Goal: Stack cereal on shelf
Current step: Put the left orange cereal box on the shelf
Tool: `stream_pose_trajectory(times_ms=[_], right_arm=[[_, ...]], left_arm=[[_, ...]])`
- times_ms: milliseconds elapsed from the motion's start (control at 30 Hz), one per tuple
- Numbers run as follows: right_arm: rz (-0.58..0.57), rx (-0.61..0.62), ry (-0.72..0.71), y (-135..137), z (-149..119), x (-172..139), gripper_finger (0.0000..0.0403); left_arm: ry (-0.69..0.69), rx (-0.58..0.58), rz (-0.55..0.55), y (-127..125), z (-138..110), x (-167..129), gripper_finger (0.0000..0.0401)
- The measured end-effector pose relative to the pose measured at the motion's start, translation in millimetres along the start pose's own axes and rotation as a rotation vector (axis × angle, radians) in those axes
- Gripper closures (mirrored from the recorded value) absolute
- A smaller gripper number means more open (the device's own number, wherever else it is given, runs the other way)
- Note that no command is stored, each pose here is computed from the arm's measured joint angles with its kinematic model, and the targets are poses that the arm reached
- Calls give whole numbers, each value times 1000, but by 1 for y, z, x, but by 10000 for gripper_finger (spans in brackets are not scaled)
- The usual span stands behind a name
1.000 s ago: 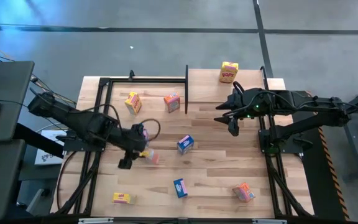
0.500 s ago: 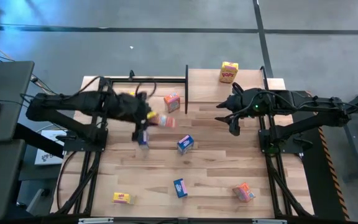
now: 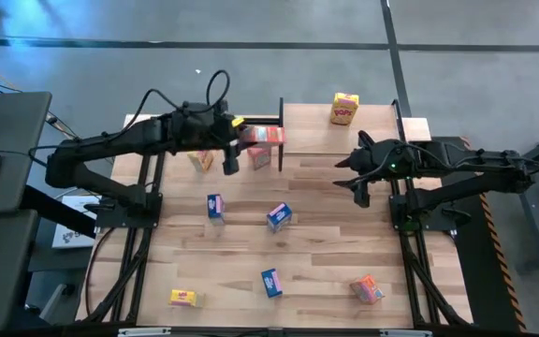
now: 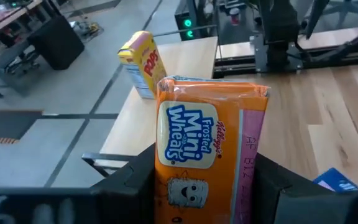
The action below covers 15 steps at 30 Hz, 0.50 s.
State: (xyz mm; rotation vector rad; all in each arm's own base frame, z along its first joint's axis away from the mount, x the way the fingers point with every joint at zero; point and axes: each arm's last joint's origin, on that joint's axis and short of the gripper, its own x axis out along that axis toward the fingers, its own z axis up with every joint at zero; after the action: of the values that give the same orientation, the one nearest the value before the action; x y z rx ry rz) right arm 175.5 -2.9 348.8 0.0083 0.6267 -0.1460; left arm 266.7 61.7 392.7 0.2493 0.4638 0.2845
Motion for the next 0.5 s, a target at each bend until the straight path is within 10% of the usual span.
stream_pose_trajectory(times_ms=[500], right_arm=[[-10, 83, -61, -4, -45, -4, 176]], left_arm=[[-59, -7, 27, 33, 6, 55, 250]])
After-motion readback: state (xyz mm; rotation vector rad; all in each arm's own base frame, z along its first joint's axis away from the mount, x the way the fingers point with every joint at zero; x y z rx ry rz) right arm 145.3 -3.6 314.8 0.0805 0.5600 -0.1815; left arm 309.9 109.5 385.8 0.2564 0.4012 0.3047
